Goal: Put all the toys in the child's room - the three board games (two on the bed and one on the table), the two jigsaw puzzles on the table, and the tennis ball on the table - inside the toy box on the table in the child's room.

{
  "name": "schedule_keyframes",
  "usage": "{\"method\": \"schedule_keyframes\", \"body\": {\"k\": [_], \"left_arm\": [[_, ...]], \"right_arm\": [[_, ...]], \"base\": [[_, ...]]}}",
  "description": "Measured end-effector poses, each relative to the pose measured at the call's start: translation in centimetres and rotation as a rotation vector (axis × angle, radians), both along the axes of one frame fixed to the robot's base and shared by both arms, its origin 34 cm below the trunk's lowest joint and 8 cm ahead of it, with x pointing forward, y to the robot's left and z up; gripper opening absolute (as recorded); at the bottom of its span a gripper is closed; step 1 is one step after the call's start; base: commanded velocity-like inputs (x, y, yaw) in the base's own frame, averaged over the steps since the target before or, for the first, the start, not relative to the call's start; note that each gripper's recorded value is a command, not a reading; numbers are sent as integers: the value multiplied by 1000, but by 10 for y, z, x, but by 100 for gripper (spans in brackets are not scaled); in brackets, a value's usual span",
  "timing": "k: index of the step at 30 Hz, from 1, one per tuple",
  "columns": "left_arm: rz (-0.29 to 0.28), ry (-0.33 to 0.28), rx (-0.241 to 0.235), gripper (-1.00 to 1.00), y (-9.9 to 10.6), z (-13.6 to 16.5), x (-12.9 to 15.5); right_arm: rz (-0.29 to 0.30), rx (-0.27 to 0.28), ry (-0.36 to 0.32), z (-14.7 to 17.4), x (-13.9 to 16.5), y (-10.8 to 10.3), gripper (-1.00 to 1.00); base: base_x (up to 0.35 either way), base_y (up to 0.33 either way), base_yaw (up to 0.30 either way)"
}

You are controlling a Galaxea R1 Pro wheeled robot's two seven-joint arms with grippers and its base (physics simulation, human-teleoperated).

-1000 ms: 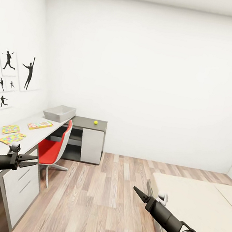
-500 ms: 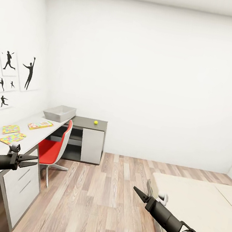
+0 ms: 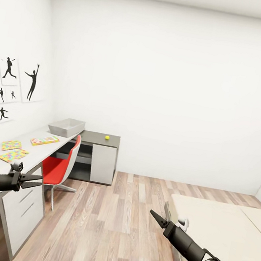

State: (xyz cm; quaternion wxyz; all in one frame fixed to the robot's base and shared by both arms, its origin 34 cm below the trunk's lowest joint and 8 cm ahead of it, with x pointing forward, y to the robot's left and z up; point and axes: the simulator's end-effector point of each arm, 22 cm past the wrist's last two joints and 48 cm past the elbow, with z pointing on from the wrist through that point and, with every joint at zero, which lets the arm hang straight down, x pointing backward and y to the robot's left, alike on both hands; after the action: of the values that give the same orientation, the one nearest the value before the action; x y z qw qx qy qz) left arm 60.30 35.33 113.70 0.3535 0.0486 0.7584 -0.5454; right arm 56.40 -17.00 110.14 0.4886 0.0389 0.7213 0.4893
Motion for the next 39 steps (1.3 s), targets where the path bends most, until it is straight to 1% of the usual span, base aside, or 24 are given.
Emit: {"method": "schedule_keyframes", "body": {"k": [9, 19, 29, 39], "left_arm": [[0, -1, 1, 100, 0, 0, 0], [0, -1, 1, 100, 0, 0, 0], [-1, -2, 1, 100, 0, 0, 0], [-1, -3, 1, 100, 0, 0, 0]], "right_arm": [[-1, 1, 0, 0, 0, 0, 100], [-1, 0, 2, -1, 0, 0, 100], [-1, 0, 1, 0, 0, 0, 100], [-1, 0, 0, 0, 0, 0, 100]], "base": [[0, -50, 0], [0, -112, 0], [0, -40, 0], [-34, -173, 0]]}}
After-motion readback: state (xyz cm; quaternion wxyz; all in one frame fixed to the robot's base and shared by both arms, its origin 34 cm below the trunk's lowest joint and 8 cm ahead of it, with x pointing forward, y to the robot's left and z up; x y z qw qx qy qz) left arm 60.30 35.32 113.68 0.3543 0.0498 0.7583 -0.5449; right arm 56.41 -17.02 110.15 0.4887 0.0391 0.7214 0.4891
